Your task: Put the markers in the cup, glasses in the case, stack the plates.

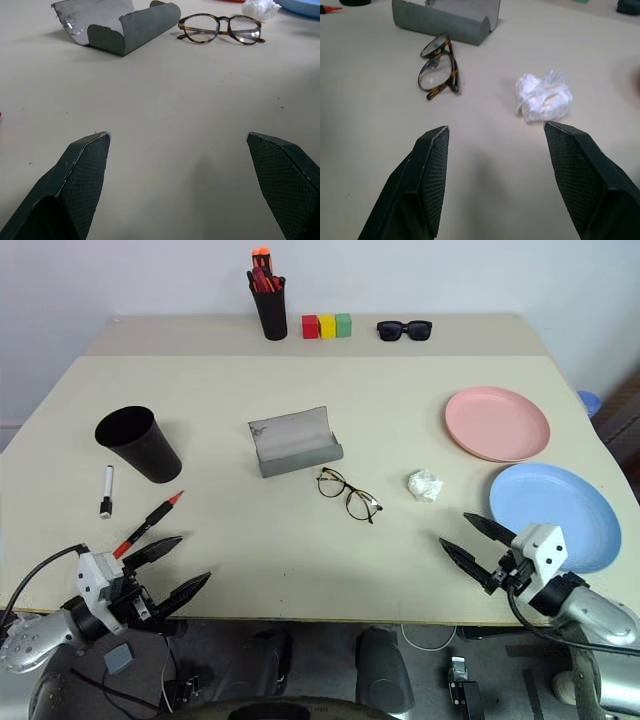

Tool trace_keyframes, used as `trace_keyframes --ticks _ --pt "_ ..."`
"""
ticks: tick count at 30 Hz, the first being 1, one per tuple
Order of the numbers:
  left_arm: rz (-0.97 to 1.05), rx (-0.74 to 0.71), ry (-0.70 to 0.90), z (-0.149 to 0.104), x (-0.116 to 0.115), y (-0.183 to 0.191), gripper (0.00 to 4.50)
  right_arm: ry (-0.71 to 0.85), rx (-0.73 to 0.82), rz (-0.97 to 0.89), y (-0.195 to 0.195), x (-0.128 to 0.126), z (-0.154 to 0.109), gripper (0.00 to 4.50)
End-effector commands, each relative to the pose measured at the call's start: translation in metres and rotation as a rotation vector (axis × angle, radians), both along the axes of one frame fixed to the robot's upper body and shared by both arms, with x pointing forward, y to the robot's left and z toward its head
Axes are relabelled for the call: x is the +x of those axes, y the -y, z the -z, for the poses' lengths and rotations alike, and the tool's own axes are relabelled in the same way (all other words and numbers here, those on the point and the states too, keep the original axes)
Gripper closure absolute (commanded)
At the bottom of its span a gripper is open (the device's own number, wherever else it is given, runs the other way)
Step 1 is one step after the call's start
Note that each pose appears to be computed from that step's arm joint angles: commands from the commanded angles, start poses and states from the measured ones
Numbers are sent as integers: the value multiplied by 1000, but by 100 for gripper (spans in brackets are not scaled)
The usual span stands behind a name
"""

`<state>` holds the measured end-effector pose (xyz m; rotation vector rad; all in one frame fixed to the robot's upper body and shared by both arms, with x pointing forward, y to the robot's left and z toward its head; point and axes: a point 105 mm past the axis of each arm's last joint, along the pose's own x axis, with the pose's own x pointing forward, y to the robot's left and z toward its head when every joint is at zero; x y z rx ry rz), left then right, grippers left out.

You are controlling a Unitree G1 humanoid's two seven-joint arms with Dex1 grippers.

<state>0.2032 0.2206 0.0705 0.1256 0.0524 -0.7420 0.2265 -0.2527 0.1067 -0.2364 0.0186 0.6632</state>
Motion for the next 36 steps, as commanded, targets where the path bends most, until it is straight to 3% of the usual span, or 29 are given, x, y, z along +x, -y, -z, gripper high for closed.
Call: trace_keyframes --ticks 1,4,7,10,15,24,28,36 --pt "-13 0 54 -11 3 -1 0 37 -22 -14 0 2 -8 144" --pt "-46 -26 66 -20 7 -1 0 46 -30 -37 -6 6 -11 144" --pt "-194 -133 61 -47 25 -4 0 93 -24 -111 -22 18 -28 144" --pt "-299 -49 22 -57 36 -9 0 128 -17 -212 -42 28 -44 144" --pt "-301 82 -19 -70 44 -14 0 42 -57 -454 -77 32 -49 144" --pt "-287 385 -205 -64 47 -34 0 0 -56 -679 -101 30 -52 144" --pt "-310 486 -246 -58 50 -44 0 28 34 -743 -105 32 -58 144" --pt "-339 517 -296 -55 51 -54 0 63 131 -799 -105 32 -60 144"
